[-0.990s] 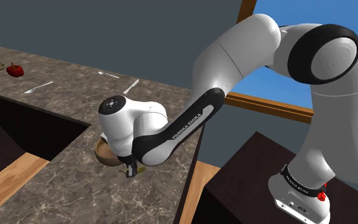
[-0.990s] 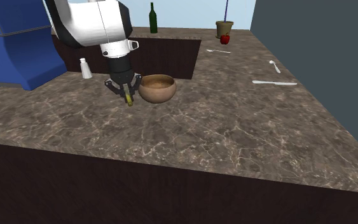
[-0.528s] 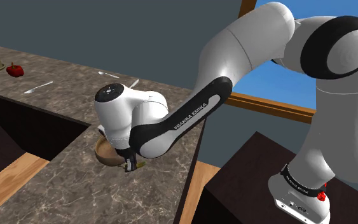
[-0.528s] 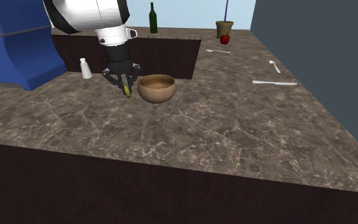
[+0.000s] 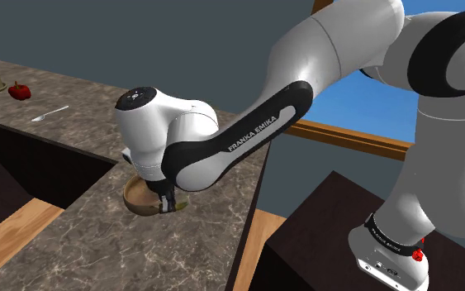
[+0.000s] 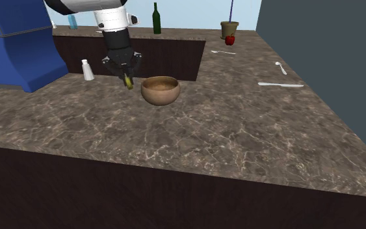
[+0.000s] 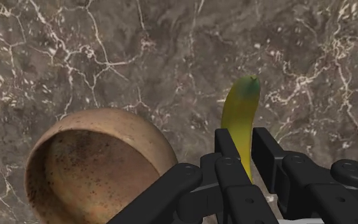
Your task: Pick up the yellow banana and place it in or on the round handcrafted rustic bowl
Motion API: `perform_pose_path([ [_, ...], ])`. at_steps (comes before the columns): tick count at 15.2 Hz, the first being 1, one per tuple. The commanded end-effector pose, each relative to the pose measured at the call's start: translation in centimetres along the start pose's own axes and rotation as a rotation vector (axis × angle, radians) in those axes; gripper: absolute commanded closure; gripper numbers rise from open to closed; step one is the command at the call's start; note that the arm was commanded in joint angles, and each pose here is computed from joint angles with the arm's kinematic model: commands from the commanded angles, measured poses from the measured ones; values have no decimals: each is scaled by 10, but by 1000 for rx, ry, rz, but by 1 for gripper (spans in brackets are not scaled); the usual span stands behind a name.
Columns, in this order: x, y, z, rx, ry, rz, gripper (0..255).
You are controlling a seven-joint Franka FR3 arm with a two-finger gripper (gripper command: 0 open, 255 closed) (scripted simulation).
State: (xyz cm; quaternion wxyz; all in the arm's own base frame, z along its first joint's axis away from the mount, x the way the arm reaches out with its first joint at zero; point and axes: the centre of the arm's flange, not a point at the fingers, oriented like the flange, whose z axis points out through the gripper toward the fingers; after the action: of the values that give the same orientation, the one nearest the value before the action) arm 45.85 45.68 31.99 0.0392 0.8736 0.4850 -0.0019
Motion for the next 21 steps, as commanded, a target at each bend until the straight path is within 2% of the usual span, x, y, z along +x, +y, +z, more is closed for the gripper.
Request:
perform_pose_path([
  [1, 0, 1, -11, 0, 0, 0, 255],
  [6, -1, 2, -32, 0, 0, 0, 255],
  [18, 86, 136, -29, 0, 0, 0, 255],
  [21, 87, 135, -14, 0, 0, 0, 255],
])
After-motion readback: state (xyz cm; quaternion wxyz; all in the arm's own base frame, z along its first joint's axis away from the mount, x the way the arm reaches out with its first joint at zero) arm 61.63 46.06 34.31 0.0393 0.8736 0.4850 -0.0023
